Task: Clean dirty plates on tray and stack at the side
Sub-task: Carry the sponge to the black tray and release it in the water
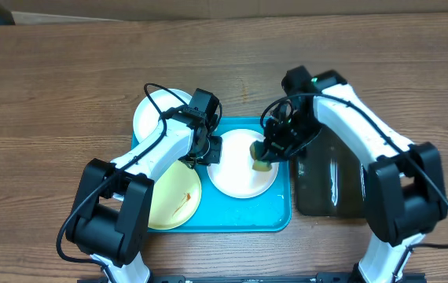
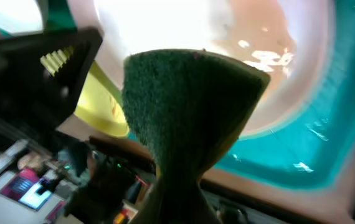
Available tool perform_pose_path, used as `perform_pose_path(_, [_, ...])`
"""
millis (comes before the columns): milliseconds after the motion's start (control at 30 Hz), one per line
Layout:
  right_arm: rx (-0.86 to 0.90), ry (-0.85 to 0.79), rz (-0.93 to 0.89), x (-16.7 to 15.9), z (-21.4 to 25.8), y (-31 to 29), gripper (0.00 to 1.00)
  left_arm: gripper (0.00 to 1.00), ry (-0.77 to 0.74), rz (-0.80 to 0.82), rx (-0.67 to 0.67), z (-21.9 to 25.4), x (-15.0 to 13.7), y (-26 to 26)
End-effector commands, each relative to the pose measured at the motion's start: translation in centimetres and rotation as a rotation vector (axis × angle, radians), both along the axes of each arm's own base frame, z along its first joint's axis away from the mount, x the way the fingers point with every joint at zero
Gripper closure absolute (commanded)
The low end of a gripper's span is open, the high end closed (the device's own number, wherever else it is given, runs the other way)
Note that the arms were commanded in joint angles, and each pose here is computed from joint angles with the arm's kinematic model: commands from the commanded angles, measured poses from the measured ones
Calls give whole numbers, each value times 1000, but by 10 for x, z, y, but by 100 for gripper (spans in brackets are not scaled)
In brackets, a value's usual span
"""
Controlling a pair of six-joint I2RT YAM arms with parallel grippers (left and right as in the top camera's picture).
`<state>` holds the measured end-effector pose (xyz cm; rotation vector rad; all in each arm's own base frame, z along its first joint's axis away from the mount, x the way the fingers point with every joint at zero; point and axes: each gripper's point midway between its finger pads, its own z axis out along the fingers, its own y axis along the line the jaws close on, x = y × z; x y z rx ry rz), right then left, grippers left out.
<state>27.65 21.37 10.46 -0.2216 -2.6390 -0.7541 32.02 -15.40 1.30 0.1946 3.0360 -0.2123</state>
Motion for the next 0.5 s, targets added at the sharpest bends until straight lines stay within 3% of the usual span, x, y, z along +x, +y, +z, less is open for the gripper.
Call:
perform_pose_path(0, [-127,-167,26,14,32,-37,96,96,20,-10,4,-5,-4,-2])
perform_pose_path(167, [-441,-154,-35,12,26,-108,96,96,20,-10,5,-5,-4,-2])
perform_pose_path(467, [-626,-124,-3,-1,-14,-147,96,96,19,-10,4,-5,-4,-2])
